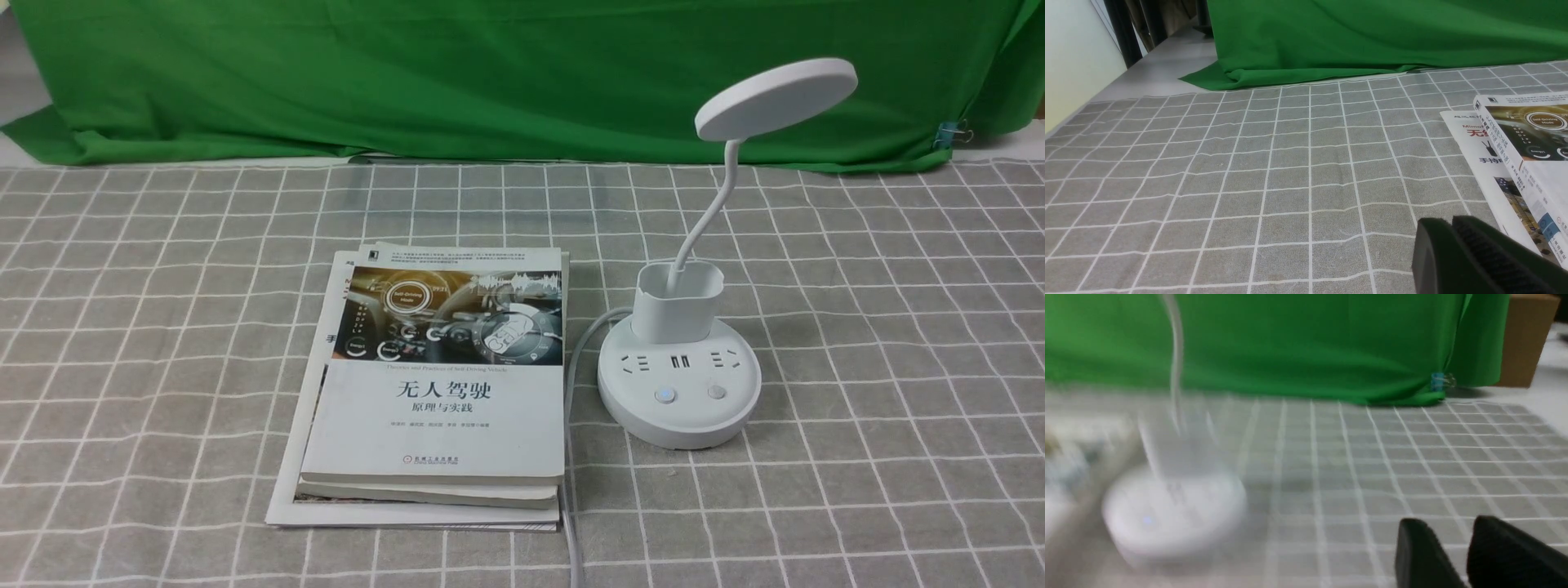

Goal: Turn on the desk lamp on the grey coffee tablecloth with your hand.
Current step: 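Press the button on the base of the white desk lamp with the right gripper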

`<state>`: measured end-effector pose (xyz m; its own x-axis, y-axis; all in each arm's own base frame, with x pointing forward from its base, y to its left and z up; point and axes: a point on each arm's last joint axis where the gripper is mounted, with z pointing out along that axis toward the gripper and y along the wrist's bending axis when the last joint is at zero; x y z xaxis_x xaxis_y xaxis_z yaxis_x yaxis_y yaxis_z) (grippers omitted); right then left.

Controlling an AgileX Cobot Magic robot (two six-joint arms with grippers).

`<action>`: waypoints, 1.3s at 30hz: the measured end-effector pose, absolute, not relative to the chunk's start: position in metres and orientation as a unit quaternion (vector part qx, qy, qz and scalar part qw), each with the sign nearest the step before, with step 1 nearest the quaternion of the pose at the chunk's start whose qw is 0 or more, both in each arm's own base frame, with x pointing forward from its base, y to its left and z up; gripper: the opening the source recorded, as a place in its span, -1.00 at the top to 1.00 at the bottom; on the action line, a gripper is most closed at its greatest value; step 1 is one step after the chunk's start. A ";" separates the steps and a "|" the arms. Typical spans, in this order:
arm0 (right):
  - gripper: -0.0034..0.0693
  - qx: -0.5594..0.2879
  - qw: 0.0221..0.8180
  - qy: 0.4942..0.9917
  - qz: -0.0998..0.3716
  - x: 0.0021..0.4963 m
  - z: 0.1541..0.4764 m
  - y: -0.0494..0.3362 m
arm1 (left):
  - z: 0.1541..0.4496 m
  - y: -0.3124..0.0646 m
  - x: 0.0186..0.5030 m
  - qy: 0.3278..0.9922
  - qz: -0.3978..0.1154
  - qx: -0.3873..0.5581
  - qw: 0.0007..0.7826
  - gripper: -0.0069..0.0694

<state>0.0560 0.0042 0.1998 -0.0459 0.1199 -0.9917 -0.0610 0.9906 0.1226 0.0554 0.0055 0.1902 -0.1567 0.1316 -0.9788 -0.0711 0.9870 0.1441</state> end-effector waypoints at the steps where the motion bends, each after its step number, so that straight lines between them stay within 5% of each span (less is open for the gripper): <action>1: 0.25 0.068 0.699 0.703 0.114 0.056 0.203 0.004 | 0.190 0.005 0.055 0.756 0.078 0.020 0.649 0.77; 5: 0.25 0.166 0.710 0.648 0.220 0.056 0.213 0.003 | 0.190 0.005 0.055 0.756 0.078 0.020 0.649 0.77; 9: 0.41 0.183 0.713 0.632 0.242 0.055 0.215 0.002 | 0.190 0.005 0.055 0.756 0.078 0.020 0.649 0.77; 14: 0.80 0.118 0.653 0.721 0.200 0.062 0.245 0.010 | 0.190 0.005 0.055 0.756 0.078 0.020 0.649 0.77; 19: 0.81 0.006 0.547 0.825 0.140 0.086 0.288 0.021 | 0.190 0.005 0.055 0.756 0.079 0.021 0.649 0.77; 20: 0.81 -0.036 0.474 0.872 0.118 0.109 0.298 0.027 | 0.190 0.006 0.055 0.756 0.079 0.021 0.649 0.77; 24: 0.82 -0.086 0.373 0.919 0.095 0.154 0.304 0.037 | 0.190 0.006 0.055 0.756 0.079 0.021 0.649 0.77; 39: 0.82 -0.231 0.225 0.939 0.117 0.280 0.242 0.132 | 0.190 0.006 0.055 0.756 0.079 0.021 0.649 0.77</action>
